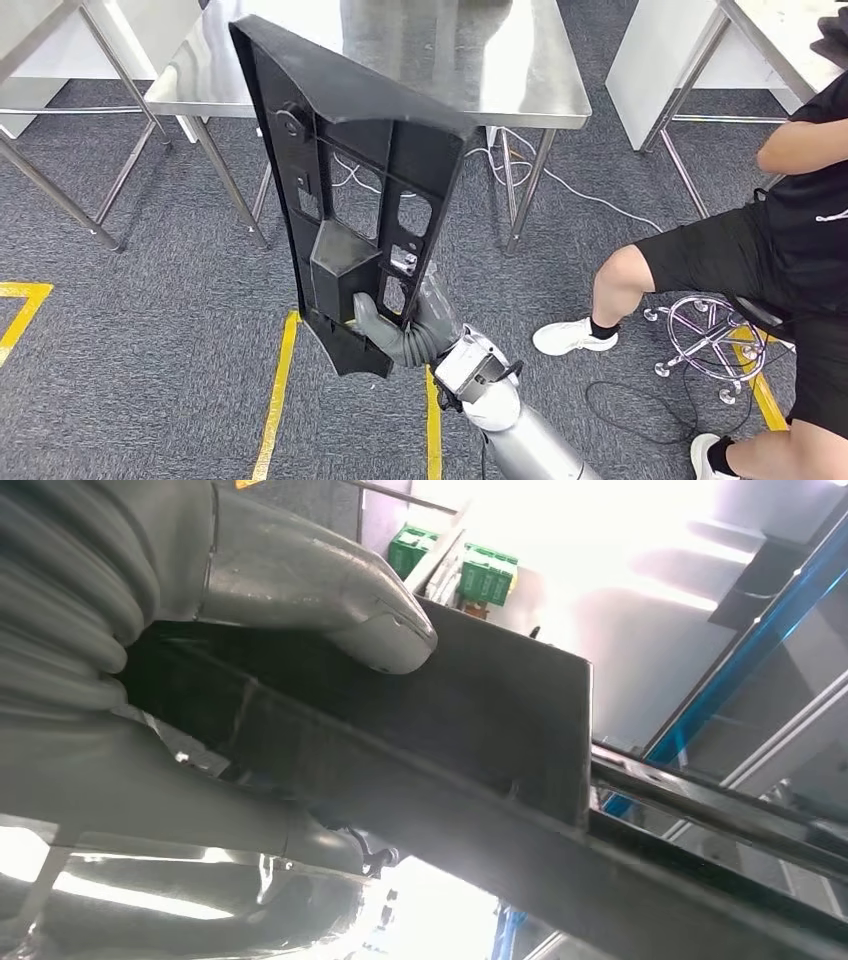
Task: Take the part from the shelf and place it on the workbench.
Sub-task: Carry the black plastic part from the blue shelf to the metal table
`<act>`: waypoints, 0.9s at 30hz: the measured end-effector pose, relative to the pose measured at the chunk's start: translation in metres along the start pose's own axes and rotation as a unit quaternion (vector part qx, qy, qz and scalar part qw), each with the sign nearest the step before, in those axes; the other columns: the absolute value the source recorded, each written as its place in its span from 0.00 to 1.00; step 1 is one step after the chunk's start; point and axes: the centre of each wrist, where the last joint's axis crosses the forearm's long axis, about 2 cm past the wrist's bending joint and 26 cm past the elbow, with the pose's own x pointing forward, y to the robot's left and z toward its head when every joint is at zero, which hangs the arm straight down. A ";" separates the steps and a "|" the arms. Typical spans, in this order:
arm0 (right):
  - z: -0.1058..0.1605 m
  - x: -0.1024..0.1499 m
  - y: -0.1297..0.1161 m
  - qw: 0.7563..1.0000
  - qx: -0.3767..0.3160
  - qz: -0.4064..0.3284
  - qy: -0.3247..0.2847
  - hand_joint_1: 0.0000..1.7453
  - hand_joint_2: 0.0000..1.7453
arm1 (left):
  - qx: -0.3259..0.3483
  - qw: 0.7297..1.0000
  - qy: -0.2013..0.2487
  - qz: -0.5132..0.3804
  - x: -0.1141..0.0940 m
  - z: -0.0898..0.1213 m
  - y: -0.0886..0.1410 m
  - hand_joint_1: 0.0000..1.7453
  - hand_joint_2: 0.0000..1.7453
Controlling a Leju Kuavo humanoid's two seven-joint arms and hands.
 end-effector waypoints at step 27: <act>-0.001 0.001 0.000 1.000 0.001 0.001 0.000 1.00 1.00 | -0.001 1.000 0.000 0.001 0.001 0.000 -0.002 0.00 1.00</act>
